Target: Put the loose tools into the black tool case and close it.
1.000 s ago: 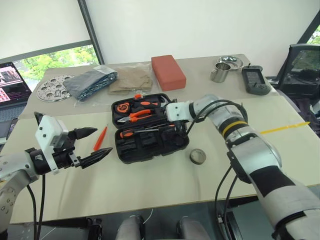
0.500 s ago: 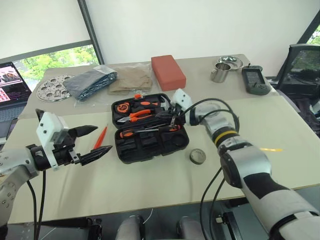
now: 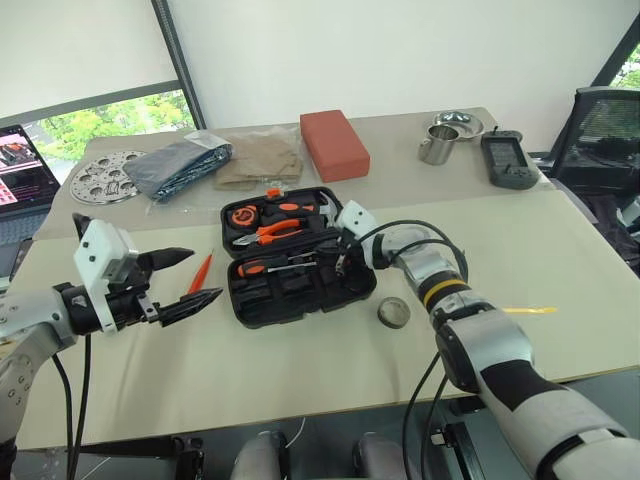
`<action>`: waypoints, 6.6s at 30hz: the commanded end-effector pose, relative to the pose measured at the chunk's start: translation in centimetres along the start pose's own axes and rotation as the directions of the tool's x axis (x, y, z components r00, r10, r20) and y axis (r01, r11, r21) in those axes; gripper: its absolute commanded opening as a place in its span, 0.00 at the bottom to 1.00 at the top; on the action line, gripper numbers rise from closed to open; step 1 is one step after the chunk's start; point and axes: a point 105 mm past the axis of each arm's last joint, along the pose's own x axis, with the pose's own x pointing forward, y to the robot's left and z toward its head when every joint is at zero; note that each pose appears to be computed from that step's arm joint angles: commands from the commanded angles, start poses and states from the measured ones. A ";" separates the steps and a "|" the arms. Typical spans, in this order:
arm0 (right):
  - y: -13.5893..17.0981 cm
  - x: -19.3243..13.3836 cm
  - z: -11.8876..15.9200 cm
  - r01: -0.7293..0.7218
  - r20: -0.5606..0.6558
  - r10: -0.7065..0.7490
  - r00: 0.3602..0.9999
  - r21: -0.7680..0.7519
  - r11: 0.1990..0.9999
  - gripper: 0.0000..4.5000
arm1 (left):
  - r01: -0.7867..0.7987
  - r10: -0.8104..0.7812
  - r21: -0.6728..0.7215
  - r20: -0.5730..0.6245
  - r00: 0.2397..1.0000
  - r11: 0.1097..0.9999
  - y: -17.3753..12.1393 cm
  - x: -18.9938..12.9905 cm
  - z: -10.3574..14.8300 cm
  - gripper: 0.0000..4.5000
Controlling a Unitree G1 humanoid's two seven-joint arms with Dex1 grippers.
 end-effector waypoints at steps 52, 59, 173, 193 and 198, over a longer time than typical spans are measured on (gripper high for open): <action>-0.4 -5.7 8.0 0.054 0.369 -0.043 0.928 -0.019 0.998 0.63 | -0.499 0.496 -0.042 -0.073 0.865 0.865 6.5 -1.9 -6.3 1.00; 2.3 -7.7 8.1 0.035 0.340 -0.013 0.940 -0.058 0.998 0.77 | -0.545 0.530 -0.135 -0.133 0.838 0.828 6.9 2.0 -9.6 1.00; 4.3 -18.0 5.7 0.128 0.301 -0.130 0.945 0.025 0.991 1.00 | 0.282 -0.284 0.121 0.001 0.959 0.952 0.9 15.0 -2.9 0.00; 4.4 -18.1 5.7 0.125 0.298 -0.127 0.946 0.025 0.992 1.00 | 0.261 -0.250 0.120 -0.104 0.963 0.958 0.7 15.7 -8.0 0.00; 4.4 -18.1 5.8 0.123 0.299 -0.125 0.946 0.025 0.992 1.00 | 0.237 -0.219 0.159 -0.125 0.968 0.958 0.7 16.1 -9.2 0.00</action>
